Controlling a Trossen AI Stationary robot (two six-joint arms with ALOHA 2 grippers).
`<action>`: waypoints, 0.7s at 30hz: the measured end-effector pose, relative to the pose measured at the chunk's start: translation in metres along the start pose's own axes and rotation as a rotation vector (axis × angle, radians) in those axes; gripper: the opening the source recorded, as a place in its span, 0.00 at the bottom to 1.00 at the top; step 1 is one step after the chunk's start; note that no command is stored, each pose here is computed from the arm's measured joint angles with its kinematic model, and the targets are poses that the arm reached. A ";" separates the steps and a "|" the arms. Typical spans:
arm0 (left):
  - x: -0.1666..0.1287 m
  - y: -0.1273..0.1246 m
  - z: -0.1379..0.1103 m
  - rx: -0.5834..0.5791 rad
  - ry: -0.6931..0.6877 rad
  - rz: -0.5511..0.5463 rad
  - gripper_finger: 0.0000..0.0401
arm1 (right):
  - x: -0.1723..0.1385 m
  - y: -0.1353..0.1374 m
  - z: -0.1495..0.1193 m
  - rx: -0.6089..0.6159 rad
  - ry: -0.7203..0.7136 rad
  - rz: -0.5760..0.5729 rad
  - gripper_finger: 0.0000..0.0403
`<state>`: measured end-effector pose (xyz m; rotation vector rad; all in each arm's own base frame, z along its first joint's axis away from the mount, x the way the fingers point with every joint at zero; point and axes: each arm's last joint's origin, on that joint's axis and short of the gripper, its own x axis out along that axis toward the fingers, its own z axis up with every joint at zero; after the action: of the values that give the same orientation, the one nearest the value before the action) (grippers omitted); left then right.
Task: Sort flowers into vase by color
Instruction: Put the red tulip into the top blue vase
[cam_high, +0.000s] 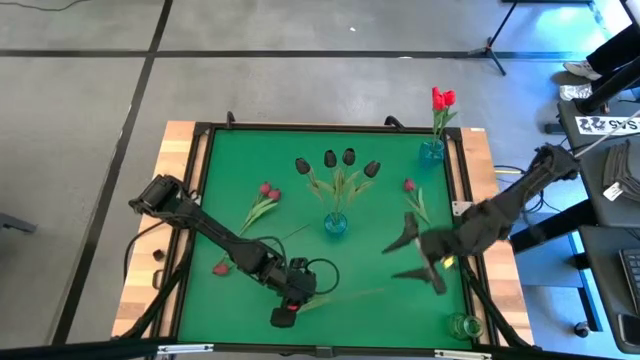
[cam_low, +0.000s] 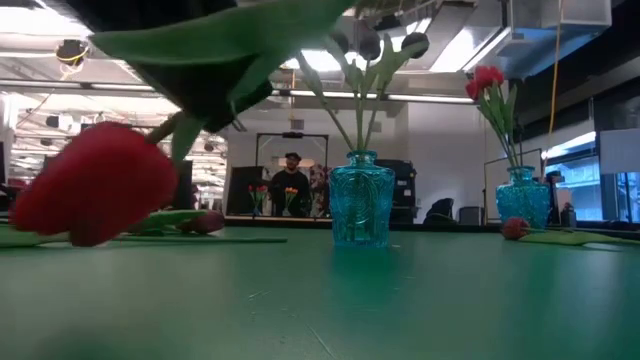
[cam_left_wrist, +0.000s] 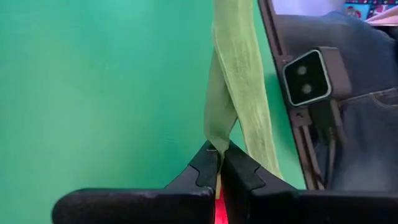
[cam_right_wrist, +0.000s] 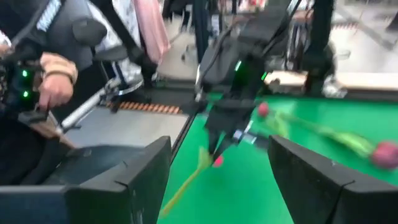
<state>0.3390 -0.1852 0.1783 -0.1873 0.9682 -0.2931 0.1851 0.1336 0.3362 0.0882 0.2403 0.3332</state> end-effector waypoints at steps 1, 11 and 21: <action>0.003 0.001 -0.001 -0.002 0.005 0.002 0.01 | 0.006 0.005 -0.005 0.003 0.023 -0.002 0.66; 0.045 0.042 -0.007 -0.073 0.048 0.110 0.05 | 0.061 0.016 -0.055 0.005 0.237 -0.132 0.66; 0.040 0.042 0.000 -0.061 0.010 0.094 0.30 | 0.106 0.001 -0.102 0.075 0.426 -0.200 0.66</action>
<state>0.3664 -0.1585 0.1352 -0.1956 0.9936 -0.1784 0.2569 0.1748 0.2146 0.0655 0.6789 0.1403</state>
